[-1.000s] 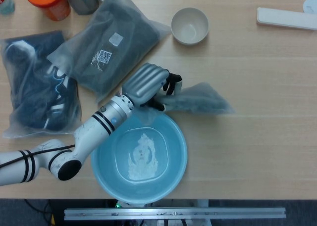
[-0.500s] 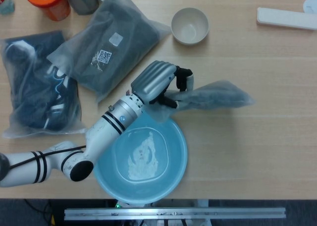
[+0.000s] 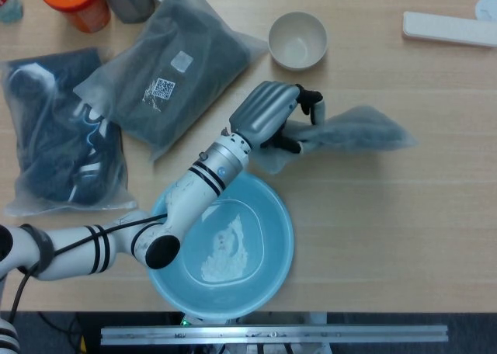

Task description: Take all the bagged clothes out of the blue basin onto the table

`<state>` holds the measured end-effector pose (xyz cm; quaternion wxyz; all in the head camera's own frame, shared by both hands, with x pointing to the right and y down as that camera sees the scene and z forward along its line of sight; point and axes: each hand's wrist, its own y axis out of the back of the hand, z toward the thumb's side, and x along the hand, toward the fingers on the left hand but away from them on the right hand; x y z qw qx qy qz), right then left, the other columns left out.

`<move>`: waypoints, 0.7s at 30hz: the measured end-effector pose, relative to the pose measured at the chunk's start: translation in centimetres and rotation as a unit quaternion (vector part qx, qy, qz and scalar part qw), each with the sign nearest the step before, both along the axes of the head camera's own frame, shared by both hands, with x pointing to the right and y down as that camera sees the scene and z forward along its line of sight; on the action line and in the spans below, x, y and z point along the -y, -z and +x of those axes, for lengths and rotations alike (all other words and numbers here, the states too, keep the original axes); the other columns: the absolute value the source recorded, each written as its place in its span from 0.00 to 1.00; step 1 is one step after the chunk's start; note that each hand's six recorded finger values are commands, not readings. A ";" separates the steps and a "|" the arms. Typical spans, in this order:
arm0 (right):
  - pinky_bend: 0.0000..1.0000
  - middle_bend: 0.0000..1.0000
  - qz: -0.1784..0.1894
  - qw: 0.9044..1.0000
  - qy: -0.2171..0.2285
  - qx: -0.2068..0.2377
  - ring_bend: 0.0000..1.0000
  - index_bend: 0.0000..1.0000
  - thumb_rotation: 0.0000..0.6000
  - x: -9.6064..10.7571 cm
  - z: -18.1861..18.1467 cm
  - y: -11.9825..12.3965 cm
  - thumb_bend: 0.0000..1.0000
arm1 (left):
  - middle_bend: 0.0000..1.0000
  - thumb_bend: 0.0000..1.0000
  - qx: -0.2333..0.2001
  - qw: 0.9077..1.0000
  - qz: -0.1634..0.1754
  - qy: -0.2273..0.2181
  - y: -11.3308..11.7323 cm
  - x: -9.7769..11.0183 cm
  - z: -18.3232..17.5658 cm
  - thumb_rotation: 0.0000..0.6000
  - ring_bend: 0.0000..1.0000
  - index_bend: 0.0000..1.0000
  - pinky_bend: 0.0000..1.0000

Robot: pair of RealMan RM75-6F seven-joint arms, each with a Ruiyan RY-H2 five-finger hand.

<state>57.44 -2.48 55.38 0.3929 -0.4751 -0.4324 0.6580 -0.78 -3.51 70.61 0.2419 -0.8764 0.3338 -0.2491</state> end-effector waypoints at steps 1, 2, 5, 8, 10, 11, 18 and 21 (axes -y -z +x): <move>0.52 0.51 0.000 1.000 -0.001 0.000 0.38 0.37 1.00 0.0 0.1 0.0 0.25 | 0.04 0.22 0.007 1.000 -0.006 -0.006 -0.3 0.0 0.0 1.00 0.01 0.09 0.17; 0.52 0.51 0.001 1.000 -0.001 0.000 0.38 0.37 1.00 0.0 0.1 0.1 0.25 | 0.01 0.20 0.013 1.000 -0.009 -0.010 -0.4 0.0 0.0 1.00 0.00 0.05 0.12; 0.52 0.51 0.002 1.000 -0.003 -0.001 0.38 0.37 1.00 0.0 0.3 0.2 0.25 | 0.00 0.16 0.034 0.999 0.002 -0.015 -0.6 0.3 -0.5 1.00 0.00 0.00 0.04; 0.52 0.51 0.002 1.000 -0.002 0.000 0.38 0.37 1.00 0.0 0.2 0.2 0.25 | 0.00 0.16 0.058 0.998 0.027 -0.013 -0.3 1.0 -1.8 1.00 0.00 0.00 0.02; 0.52 0.51 0.002 1.000 0.000 0.002 0.38 0.37 1.00 0.0 0.0 0.1 0.25 | 0.00 0.16 0.073 0.997 0.037 -0.012 -0.1 1.4 -2.9 1.00 0.00 0.00 0.02; 0.52 0.51 0.002 1.000 0.001 0.002 0.38 0.37 1.00 0.0 -0.1 0.1 0.25 | 0.00 0.16 0.080 0.996 0.042 -0.012 0.1 1.6 -3.4 1.00 0.00 0.00 0.02; 0.52 0.51 -0.001 1.000 0.010 0.004 0.38 0.37 1.00 0.0 -0.7 -0.2 0.25 | 0.00 0.16 0.139 0.987 0.082 0.002 1.5 2.4 -9.4 1.00 0.00 0.00 0.02; 0.52 0.51 -0.001 1.000 0.014 0.005 0.38 0.37 1.00 -0.1 -1.0 -0.3 0.25 | 0.00 0.16 0.159 0.982 0.096 0.021 2.2 2.3 -12.6 1.00 0.00 0.01 0.02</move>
